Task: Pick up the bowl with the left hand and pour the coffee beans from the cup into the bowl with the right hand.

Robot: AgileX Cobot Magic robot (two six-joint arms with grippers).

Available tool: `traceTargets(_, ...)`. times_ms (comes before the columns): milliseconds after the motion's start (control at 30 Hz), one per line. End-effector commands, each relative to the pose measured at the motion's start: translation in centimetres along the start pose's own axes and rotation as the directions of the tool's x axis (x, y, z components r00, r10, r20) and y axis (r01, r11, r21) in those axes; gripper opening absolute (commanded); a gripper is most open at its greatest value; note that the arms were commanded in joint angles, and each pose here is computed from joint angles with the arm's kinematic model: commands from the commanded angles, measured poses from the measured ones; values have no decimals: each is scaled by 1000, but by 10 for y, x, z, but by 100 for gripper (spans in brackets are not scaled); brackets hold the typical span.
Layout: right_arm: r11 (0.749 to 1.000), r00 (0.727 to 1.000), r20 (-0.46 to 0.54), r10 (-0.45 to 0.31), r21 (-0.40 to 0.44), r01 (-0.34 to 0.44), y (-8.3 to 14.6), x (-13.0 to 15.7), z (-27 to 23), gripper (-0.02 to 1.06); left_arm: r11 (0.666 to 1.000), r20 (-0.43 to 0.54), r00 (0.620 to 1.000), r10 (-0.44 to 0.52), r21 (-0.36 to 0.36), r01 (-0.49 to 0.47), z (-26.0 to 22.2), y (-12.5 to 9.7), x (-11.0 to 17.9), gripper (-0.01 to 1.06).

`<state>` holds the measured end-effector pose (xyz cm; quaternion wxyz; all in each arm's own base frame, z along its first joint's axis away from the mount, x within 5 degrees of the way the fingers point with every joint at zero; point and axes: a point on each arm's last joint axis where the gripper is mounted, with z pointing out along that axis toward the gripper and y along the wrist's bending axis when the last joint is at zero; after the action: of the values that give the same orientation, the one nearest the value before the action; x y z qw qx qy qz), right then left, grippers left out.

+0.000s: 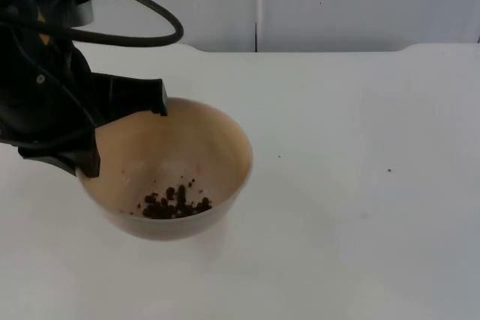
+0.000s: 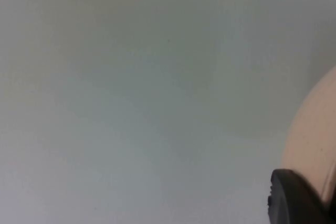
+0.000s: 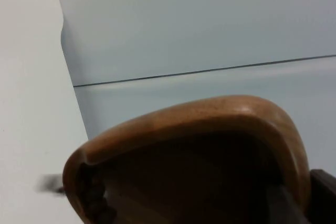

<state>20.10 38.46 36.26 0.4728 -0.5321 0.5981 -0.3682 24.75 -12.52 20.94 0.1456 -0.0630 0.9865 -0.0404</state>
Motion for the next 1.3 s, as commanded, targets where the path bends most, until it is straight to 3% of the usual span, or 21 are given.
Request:
traceTargets(0, 999, 999, 6, -47, -24, 47, 10, -2, -1, 0, 1000, 16, 1000, -13, 26, 12, -4, -4, -1, 0)
traceTargets(433, 999, 999, 5, -42, -25, 42, 9, -1, -1, 0, 1000, 16, 1000, -13, 26, 12, -4, -4, -1, 0)
traceTargets(867, 994, 997, 23, 68, -92, -66, -16, 12, -17, 0, 1000, 17, 1000, -13, 27, 12, -4, -4, -2, 0)
traceTargets(1033, 992, 997, 14, 78, -96, -76, -18, 14, -15, 0, 1000, 17, 1000, -13, 27, 12, -4, -4, -2, 0)
traceTargets(1267, 968, 986, -53, 156, -188, -163, -22, 29, 1, 0, 1000, 18, 1000, -11, 26, 10, -4, -4, -2, 0)
